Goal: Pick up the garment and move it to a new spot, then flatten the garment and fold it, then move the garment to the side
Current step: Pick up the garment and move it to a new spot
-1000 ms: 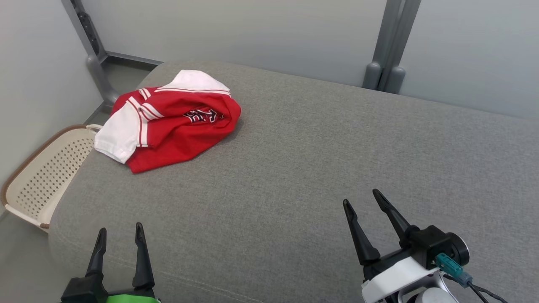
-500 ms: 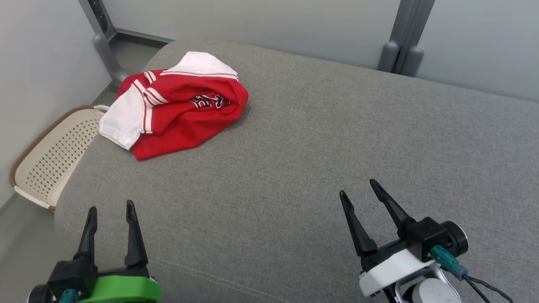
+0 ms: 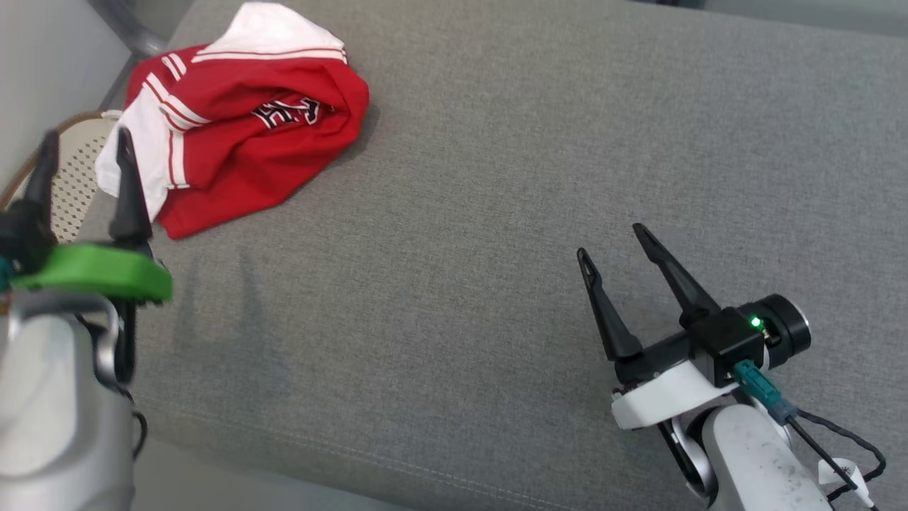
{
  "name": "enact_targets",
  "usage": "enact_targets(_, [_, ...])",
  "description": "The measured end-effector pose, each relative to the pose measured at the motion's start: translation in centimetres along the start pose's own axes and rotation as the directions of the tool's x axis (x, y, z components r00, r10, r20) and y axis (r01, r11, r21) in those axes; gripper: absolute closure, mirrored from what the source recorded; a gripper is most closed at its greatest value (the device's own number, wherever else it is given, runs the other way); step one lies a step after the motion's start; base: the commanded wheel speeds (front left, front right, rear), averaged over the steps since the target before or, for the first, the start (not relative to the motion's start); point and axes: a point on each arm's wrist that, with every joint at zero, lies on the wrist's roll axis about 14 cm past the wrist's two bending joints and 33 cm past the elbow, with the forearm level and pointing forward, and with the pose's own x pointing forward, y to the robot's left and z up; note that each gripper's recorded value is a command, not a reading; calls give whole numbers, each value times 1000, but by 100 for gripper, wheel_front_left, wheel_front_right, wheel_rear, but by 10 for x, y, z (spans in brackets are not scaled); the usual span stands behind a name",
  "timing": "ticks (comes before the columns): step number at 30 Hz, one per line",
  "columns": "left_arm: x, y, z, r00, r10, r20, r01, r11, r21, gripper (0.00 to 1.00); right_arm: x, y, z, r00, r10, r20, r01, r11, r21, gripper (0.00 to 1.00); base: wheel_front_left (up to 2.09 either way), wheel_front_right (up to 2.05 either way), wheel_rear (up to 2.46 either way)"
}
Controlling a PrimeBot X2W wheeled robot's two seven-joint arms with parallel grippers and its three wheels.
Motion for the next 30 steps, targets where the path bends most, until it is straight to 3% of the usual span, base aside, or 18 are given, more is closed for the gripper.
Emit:
enact_targets(5, [65,-3,-12,989,-35,-145,36,999,6,0,3,-23,-20,999,-27,-27,27,1000,-13,0,0,0,0])
enact_targets(8, [92,-19,-33,958,-76,-278,67,997,-42,0,3,-39,-34,998,-50,-47,49,999,-18,0,0,0,0])
enact_targets(11, [106,-27,-63,902,-99,-421,82,995,-59,0,0,-48,-51,995,-68,-75,67,998,-11,0,0,0,0])
enact_targets(14, [105,-20,-102,815,-85,-573,79,996,-35,0,-1,-55,-63,992,-84,-91,85,996,5,0,0,0,0])
enact_targets(19, [110,-17,-139,753,-66,-655,58,998,-34,0,-8,-68,-79,985,-121,-122,124,992,18,0,0,0,0])
enact_targets(25, [97,-35,-189,643,-92,-760,71,996,-60,0,-15,-84,-87,976,-174,-135,178,984,21,0,0,0,0])
enact_targets(26, [96,-36,-193,634,-94,-768,72,995,-63,5,-17,-86,-88,974,-182,-138,187,982,20,0,0,0,0])
enact_targets(27, [96,-37,-197,628,-97,-772,75,995,-64,78,-19,-88,-89,972,-189,-141,194,981,19,0,0,0,0])
enact_targets(28, [98,-38,-197,634,-99,-767,79,995,-63,100,-20,-90,-89,970,-196,-144,201,980,18,0,0,0,0])
enact_targets(30, [102,-40,-195,658,-105,-746,88,994,-62,100,-22,-93,-89,968,-204,-145,209,978,16,0,0,0,0])
